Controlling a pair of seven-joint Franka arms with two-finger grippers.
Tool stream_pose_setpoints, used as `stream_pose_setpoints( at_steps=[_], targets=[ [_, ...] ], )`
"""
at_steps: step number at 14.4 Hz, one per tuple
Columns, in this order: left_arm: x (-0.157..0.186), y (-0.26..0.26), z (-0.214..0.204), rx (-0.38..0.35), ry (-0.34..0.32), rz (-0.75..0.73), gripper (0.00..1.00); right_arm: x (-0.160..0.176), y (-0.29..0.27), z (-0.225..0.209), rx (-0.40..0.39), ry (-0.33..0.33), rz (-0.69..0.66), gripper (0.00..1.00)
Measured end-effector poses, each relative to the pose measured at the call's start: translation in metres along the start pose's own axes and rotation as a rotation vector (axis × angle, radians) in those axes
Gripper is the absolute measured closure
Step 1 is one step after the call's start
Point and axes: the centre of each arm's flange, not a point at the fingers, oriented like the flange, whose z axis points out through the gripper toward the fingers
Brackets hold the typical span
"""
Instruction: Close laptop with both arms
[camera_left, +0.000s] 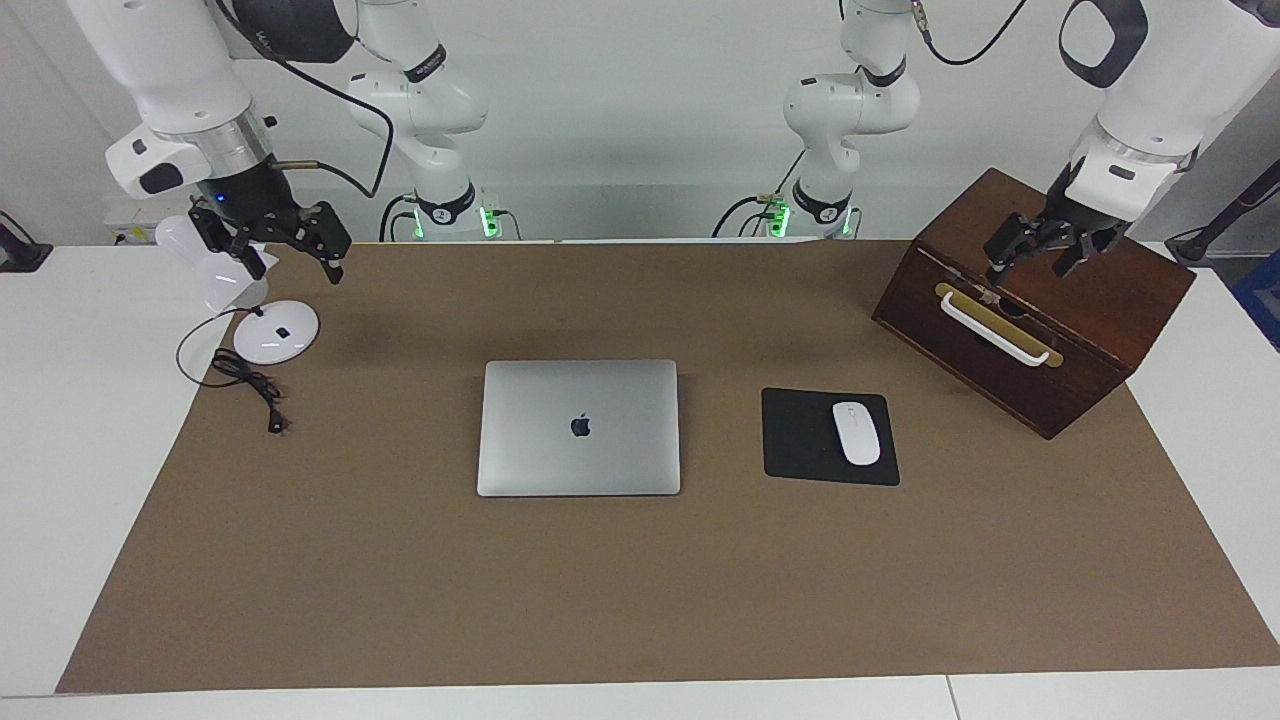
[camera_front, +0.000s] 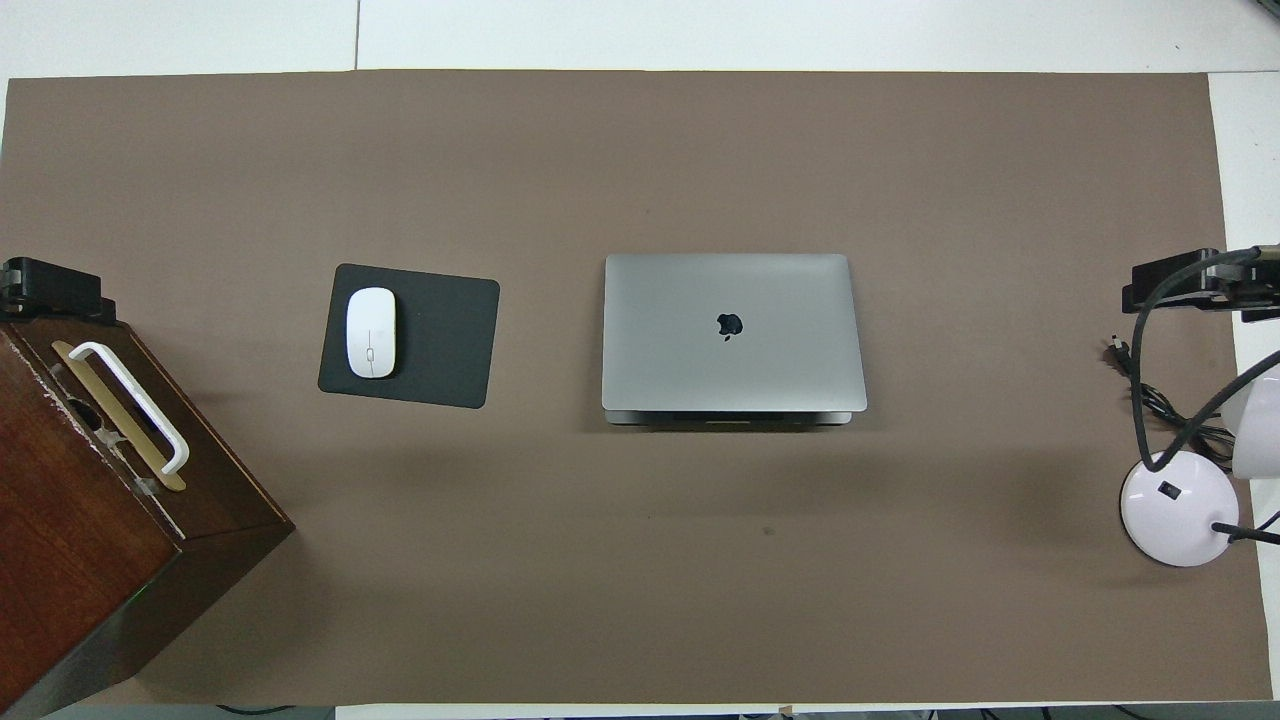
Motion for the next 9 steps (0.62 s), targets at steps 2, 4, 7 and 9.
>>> stream_pose_setpoints(
  at_steps=[2,4,7,9],
  targets=[
    [0.0,0.001,-0.004,0.0,0.005,0.002,0.0,-0.004,0.0,-0.004,-0.007,-0.025,-0.001,0.0],
    [-0.001,0.002,-0.009,0.0,0.008,0.004,0.0,-0.006,-0.003,-0.009,-0.01,-0.028,-0.008,0.0],
    [-0.002,0.003,-0.011,0.0,0.007,0.005,0.0,-0.006,-0.006,-0.012,-0.011,-0.024,-0.014,0.0],
    [-0.002,0.004,-0.011,0.0,0.006,0.007,0.0,-0.006,-0.006,-0.012,-0.011,-0.023,-0.014,0.0]
  ],
)
